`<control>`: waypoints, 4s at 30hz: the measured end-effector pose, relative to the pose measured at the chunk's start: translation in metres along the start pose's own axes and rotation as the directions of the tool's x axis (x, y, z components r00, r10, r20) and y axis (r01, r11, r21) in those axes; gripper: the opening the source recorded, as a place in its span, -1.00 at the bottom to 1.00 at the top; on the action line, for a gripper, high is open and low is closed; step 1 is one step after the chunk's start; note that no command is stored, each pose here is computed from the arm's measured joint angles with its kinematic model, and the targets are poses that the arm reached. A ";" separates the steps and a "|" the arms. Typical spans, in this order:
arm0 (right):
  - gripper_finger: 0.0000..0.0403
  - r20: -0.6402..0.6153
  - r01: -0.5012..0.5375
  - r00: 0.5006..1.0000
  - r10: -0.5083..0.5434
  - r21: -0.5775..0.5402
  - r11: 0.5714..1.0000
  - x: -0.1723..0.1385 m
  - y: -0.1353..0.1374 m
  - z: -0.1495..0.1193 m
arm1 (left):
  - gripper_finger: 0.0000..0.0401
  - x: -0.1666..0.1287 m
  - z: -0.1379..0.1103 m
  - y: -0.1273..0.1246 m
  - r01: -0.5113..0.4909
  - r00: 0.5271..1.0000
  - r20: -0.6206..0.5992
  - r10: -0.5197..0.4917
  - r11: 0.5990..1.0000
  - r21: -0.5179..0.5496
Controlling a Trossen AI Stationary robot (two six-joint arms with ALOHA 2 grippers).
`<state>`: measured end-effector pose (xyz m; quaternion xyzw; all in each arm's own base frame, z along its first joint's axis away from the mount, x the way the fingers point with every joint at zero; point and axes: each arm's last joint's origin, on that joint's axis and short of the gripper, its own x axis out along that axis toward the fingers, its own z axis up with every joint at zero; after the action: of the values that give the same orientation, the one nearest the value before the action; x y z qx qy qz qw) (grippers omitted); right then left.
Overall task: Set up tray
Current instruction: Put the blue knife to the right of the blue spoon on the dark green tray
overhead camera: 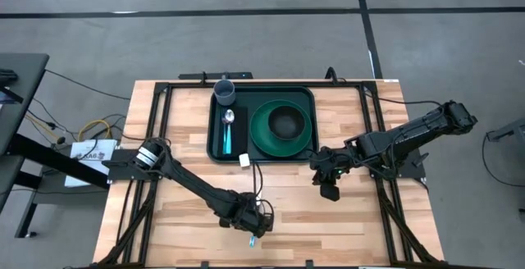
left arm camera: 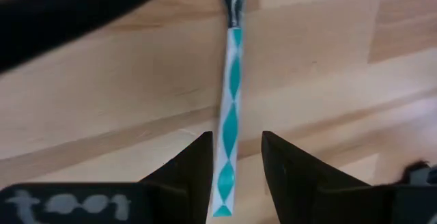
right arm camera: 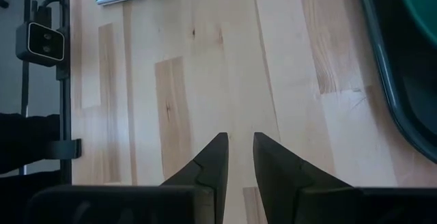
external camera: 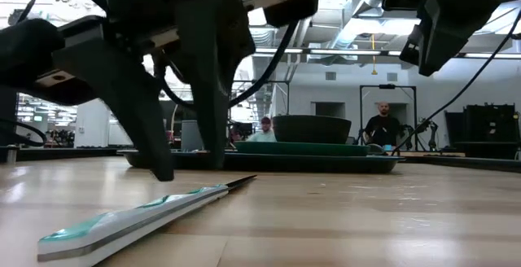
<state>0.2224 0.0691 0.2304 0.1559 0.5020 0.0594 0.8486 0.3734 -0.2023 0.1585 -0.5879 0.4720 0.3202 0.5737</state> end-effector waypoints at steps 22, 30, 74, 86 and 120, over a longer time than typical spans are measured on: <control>-0.68 0.001 0.000 1.000 0.000 -0.002 1.000 0.000 0.000 0.000 | -0.44 0.035 0.008 -0.008 -0.002 0.996 -0.091 0.012 0.994 0.109; -0.68 0.001 0.000 1.000 0.000 -0.001 1.000 0.000 0.000 0.000 | -0.47 0.028 0.010 -0.014 -0.093 0.995 -0.013 0.095 0.988 0.121; -0.68 0.001 0.000 1.000 0.000 -0.029 1.000 0.000 0.000 0.000 | -0.97 -0.072 0.046 -0.009 -0.156 0.949 0.277 0.150 0.988 -0.002; -0.68 0.000 0.000 1.000 0.000 -0.029 1.000 0.000 0.000 0.000 | -0.97 -0.146 0.159 -0.001 -0.257 0.885 0.386 0.260 0.965 -0.060; -0.68 -0.037 0.019 0.999 -0.021 -0.040 0.999 0.000 -0.002 -0.004 | -0.97 -0.115 0.294 0.054 -0.212 0.946 0.220 0.237 0.968 -0.132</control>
<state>0.2191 0.0680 0.2282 0.1329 0.5179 0.0638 0.8426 0.3316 0.1117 0.2034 -0.5180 0.4471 0.4754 0.5529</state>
